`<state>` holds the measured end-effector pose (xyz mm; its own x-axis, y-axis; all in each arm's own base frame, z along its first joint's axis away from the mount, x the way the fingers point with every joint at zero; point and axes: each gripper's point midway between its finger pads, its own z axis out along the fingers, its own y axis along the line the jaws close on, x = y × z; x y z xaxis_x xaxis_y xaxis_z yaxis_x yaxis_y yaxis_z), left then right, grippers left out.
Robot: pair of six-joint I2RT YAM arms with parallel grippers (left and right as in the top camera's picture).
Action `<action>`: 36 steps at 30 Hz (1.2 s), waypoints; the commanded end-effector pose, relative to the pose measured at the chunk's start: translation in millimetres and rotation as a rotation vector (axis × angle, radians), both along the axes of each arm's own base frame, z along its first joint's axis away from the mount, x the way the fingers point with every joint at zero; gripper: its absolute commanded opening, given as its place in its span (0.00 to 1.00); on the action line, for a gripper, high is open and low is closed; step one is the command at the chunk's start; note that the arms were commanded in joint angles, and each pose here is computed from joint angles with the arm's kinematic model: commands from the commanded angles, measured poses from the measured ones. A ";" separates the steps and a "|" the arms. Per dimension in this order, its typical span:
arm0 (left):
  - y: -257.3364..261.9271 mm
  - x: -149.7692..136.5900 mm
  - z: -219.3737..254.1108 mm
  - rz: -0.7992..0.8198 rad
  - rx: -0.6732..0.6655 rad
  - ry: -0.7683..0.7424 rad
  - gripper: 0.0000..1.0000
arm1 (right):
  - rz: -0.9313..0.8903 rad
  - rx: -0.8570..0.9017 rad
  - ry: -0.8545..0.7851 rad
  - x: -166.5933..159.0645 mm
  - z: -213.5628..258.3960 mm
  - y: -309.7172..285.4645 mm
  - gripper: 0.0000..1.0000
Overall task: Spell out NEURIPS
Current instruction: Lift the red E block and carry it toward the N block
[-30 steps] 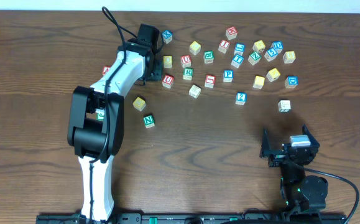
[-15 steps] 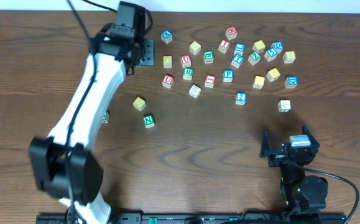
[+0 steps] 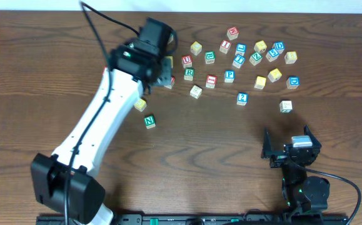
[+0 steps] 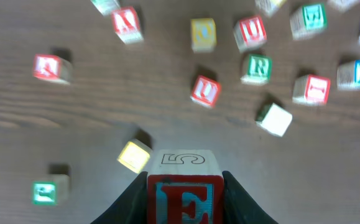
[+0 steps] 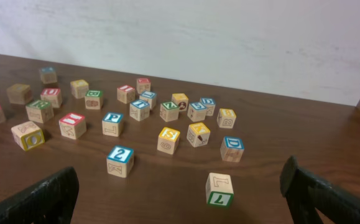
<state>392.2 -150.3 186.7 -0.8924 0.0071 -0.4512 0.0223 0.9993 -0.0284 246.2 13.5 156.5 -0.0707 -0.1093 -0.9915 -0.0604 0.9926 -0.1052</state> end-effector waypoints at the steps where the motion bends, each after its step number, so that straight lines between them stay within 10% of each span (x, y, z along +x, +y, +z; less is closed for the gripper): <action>1: -0.6 -14.2 -26.4 0.045 0.040 0.040 0.08 | -0.011 0.014 0.004 -0.1 -1.1 -2.3 0.99; 36: -25.1 -62.7 -140.5 0.083 0.010 0.091 0.08 | -0.011 0.015 0.004 -0.1 -1.1 -2.3 0.99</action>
<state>329.1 -179.4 46.6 -0.9322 -0.0471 -0.3588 -0.0393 0.9988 -0.0290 246.2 13.5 156.4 -0.0711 -0.1094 -0.9915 -0.0604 0.9926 -0.1052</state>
